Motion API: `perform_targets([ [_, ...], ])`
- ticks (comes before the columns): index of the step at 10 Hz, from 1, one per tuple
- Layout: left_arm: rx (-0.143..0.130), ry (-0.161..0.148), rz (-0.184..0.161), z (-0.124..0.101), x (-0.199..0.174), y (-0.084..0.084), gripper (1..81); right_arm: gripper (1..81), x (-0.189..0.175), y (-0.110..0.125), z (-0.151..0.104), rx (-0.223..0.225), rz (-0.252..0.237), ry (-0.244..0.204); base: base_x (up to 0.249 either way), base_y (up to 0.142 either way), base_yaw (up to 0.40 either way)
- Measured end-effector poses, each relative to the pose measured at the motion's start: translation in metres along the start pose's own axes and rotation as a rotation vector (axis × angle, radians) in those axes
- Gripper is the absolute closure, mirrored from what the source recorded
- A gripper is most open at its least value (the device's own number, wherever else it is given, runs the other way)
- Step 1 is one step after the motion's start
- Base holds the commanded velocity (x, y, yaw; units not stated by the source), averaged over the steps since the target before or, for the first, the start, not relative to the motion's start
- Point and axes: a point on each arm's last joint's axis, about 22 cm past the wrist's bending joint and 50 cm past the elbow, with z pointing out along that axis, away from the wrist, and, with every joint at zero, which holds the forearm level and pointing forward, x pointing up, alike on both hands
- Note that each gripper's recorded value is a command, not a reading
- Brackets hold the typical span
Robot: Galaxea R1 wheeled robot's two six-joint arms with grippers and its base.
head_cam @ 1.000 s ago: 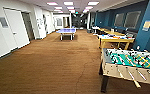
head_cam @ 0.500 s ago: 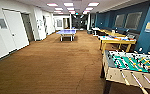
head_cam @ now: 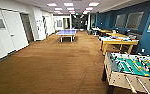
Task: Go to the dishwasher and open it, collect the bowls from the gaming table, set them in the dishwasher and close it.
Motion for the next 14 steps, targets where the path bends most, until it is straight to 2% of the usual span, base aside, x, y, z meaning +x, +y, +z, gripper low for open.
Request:
perform_targets([
  [1,-0.045,0.003,-0.009,0.007,-0.003,0.033,1.0,1.0,0.003,0.03,-0.011,-0.043,-0.004,0.013,0.228,0.0,0.0],
  [2,-0.079,-0.008,-0.016,0.009,-0.005,0.053,1.0,1.0,0.002,0.037,-0.012,-0.055,-0.004,0.01,0.228,0.0,0.0],
  [3,-0.037,0.004,-0.006,0.005,0.002,0.026,1.0,1.0,0.003,-0.004,0.003,0.001,-0.003,0.008,0.228,0.0,0.0],
  [4,-0.016,0.015,-0.001,0.003,0.008,0.011,1.0,1.0,0.007,-0.005,0.003,0.003,-0.007,0.015,0.228,0.0,0.0],
  [5,-0.015,0.011,-0.001,0.003,0.005,0.011,1.0,1.0,0.008,0.001,0.001,-0.005,-0.008,0.016,0.228,0.0,0.0],
  [7,-0.055,0.0,-0.01,0.008,-0.001,0.039,1.0,1.0,0.008,0.007,0.0,-0.014,-0.009,0.017,0.228,0.0,0.0],
  [8,-0.057,0.003,-0.01,0.008,0.001,0.041,1.0,1.0,0.009,0.005,0.0,-0.012,-0.01,0.019,0.228,0.0,0.0],
  [10,-0.041,0.004,-0.006,0.007,0.002,0.031,1.0,1.0,0.011,0.004,0.001,-0.01,-0.011,0.021,0.225,0.0,0.0],
  [14,-0.049,0.007,-0.008,0.008,0.003,0.037,1.0,1.0,0.013,0.006,0.0,-0.014,-0.012,0.023,0.211,0.0,0.0],
])
